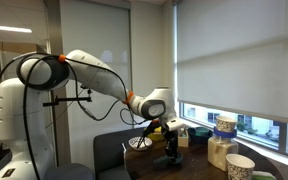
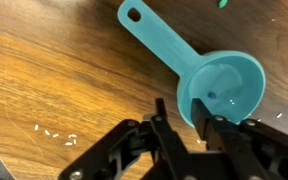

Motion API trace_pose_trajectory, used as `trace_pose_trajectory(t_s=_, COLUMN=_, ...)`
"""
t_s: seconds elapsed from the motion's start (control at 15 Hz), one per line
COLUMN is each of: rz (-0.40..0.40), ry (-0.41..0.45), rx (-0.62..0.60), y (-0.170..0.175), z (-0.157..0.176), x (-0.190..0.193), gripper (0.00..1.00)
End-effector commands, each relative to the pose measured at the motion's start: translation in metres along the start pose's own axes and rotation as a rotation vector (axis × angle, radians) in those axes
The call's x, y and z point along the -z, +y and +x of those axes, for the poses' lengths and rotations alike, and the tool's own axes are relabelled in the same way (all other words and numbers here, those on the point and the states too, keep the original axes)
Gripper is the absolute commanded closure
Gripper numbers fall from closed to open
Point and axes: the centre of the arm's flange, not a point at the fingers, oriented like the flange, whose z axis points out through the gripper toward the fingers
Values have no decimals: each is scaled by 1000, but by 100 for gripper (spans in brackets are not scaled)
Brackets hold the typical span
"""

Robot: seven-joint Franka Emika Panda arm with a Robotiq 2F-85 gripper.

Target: Remove the blue scoop from the paper plate and put it on the table

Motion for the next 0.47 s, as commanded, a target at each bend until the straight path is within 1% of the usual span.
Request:
trace_pose_trajectory(t_s=0.0, rz=82, ry=26, rx=178, y=12, z=-34, x=38, gripper=33)
trace_pose_trajectory(t_s=0.07, rz=29, ry=13, rx=103, y=-4, z=-8, x=10, gripper=52)
trace_pose_trajectory(t_s=0.2, rz=49, ry=28, rx=157, y=-3, z=-21, x=27, gripper=37)
trace_pose_trajectory(t_s=0.27, rz=54, ry=32, rx=167, y=-1, z=-25, x=32, gripper=33)
trace_pose_trajectory(t_s=0.4, rz=57, ry=35, rx=174, y=3, z=-28, x=35, gripper=33)
